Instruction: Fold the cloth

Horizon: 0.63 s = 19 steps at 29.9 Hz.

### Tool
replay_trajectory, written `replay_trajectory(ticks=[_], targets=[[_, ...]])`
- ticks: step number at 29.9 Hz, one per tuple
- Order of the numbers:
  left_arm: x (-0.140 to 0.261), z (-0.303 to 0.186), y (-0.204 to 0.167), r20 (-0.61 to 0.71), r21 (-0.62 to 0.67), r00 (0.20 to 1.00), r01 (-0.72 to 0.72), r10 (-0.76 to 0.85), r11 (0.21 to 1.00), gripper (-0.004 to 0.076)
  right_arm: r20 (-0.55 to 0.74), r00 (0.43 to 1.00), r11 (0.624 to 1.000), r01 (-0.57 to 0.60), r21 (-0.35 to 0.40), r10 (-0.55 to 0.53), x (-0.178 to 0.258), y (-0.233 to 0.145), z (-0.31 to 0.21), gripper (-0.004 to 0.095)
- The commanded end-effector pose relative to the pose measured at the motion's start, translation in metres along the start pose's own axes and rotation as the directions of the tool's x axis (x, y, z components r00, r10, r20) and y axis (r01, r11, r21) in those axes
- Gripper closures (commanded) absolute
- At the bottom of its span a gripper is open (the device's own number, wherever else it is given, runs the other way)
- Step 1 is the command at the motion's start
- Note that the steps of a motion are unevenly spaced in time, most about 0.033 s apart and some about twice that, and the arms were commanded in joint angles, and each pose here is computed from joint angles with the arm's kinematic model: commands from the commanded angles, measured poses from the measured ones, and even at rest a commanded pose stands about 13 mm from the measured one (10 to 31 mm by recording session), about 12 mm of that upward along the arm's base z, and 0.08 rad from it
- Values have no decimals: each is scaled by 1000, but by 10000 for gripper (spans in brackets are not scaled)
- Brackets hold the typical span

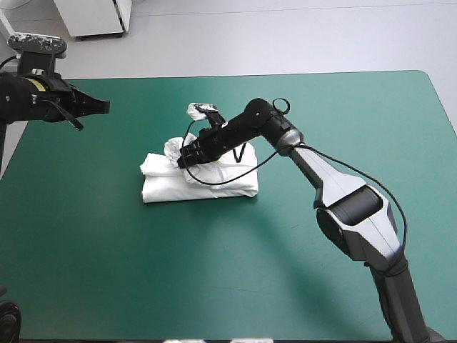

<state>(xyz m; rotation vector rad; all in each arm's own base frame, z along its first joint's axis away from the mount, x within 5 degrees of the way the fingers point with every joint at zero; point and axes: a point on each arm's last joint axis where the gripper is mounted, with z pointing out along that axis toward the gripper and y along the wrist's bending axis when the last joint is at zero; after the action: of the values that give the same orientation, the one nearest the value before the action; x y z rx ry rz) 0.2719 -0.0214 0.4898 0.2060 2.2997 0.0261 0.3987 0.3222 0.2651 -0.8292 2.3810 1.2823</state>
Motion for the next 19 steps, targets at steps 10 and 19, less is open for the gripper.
replay_trajectory(ticks=[10,19], targets=[[-2,-30,1,95,-12,995,13,-12,1000,733,48,988,984,150,-96,-146,-23,56,-58,396],[13,-54,0,127,-18,992,10,-7,1000,733,84,993,941,49,335,-81,-17,28,-167,397]])
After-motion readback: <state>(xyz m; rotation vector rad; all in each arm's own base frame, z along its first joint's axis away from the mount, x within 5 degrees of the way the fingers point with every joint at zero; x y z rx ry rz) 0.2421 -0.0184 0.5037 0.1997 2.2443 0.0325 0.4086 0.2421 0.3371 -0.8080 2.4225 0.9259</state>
